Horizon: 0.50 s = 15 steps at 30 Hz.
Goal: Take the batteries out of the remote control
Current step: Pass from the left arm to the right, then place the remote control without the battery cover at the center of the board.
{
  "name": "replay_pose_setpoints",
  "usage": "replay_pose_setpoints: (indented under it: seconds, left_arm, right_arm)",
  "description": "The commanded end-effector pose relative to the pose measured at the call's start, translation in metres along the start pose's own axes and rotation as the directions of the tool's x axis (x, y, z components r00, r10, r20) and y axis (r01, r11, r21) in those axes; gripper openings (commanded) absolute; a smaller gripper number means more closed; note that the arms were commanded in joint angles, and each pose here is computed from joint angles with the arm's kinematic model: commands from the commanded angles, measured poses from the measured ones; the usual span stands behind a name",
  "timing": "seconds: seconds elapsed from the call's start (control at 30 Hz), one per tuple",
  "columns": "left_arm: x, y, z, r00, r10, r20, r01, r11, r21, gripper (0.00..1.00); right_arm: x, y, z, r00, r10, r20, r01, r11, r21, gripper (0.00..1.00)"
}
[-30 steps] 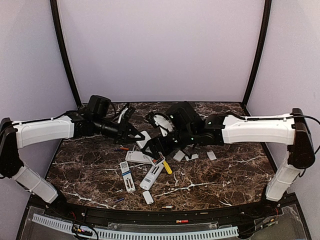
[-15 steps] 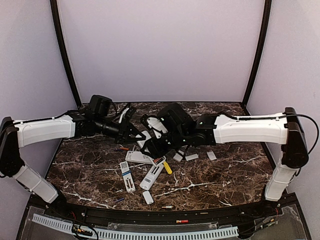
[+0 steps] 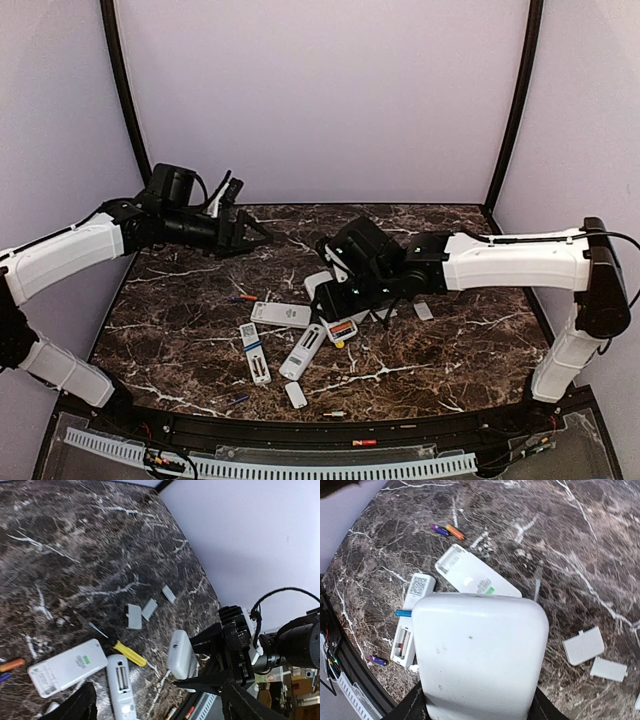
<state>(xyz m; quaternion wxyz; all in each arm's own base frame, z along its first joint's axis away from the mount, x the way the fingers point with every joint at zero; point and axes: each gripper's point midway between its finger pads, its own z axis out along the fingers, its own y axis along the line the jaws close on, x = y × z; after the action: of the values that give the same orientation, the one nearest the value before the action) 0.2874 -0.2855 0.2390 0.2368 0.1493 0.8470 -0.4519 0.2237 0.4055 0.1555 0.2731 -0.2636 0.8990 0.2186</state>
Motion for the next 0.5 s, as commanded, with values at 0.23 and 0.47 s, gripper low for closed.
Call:
replay_pose_setpoints:
  seconds: [0.23, 0.47]
  left_arm:
    - [-0.071, 0.08, -0.132, 0.915, 0.232, 0.33, -0.038, 0.864, -0.502, 0.89]
    - [-0.063, 0.095, -0.145, 0.901, 0.277, 0.333, -0.03, 0.807, -0.59, 0.91]
  right_arm:
    - [0.077, -0.072, 0.01, 0.92, 0.359, -0.159, -0.323, 0.922, 0.211, 0.38]
    - [0.101, -0.086, 0.031, 0.881, 0.411, -0.234, -0.349, 0.899, 0.264, 0.38]
